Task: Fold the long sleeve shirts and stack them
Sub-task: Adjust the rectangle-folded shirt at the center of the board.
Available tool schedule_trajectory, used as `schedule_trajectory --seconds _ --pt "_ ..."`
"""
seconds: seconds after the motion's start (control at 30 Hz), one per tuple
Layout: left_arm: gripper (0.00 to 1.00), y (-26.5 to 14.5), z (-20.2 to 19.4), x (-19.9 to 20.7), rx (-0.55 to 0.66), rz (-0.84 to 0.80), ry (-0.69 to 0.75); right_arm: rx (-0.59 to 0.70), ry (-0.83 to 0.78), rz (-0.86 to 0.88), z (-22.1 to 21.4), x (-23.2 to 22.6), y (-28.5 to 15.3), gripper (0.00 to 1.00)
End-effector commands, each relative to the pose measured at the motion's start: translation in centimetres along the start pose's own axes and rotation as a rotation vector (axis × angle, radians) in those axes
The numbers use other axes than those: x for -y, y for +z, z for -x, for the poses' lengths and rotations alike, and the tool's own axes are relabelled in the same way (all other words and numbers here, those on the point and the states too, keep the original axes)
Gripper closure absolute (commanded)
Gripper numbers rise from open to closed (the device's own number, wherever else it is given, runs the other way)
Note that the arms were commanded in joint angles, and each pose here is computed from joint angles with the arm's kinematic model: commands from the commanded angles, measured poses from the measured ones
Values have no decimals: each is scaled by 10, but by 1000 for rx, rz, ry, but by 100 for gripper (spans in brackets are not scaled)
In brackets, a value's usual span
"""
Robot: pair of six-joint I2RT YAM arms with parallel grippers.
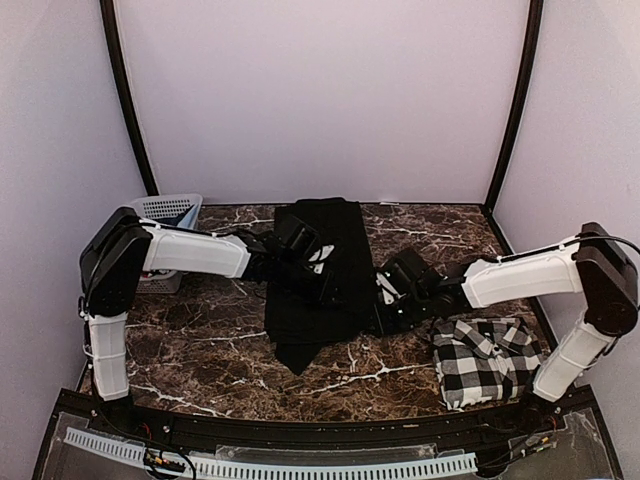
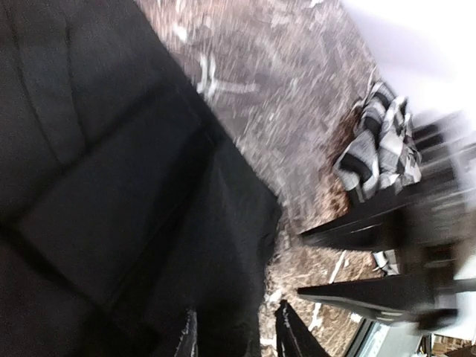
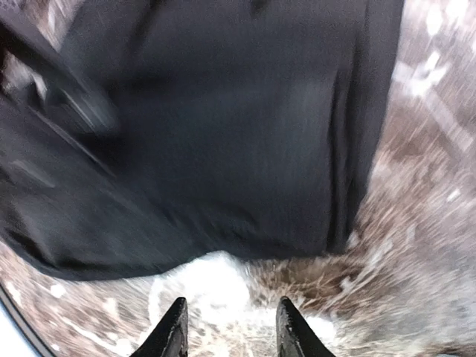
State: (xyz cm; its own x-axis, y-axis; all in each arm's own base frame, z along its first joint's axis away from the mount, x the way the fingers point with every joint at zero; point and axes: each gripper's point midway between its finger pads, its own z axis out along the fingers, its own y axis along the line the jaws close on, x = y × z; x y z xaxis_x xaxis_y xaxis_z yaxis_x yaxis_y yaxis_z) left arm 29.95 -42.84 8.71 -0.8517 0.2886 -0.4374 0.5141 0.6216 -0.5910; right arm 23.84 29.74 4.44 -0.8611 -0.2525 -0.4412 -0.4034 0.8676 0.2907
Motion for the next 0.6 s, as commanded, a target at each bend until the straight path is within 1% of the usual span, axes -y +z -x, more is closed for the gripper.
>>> schedule_trajectory --seconds 0.0,0.1,0.2,0.3,0.47,0.57 --pt "65 20 -20 -1 -69 -21 -25 175 37 2 63 -1 -36 62" --pt "67 25 -38 -10 -115 12 -49 202 75 -18 88 12 -34 62" --pt "69 28 -51 -16 -143 29 -66 198 44 -39 104 16 -17 62" --pt "70 30 -62 -18 -160 40 -72 168 15 -43 110 17 4 62" --pt "71 31 -64 -19 -160 43 -76 156 -28 -48 120 23 26 62" --pt "72 31 -63 -18 -156 40 -77 148 -36 1 123 20 33 62"
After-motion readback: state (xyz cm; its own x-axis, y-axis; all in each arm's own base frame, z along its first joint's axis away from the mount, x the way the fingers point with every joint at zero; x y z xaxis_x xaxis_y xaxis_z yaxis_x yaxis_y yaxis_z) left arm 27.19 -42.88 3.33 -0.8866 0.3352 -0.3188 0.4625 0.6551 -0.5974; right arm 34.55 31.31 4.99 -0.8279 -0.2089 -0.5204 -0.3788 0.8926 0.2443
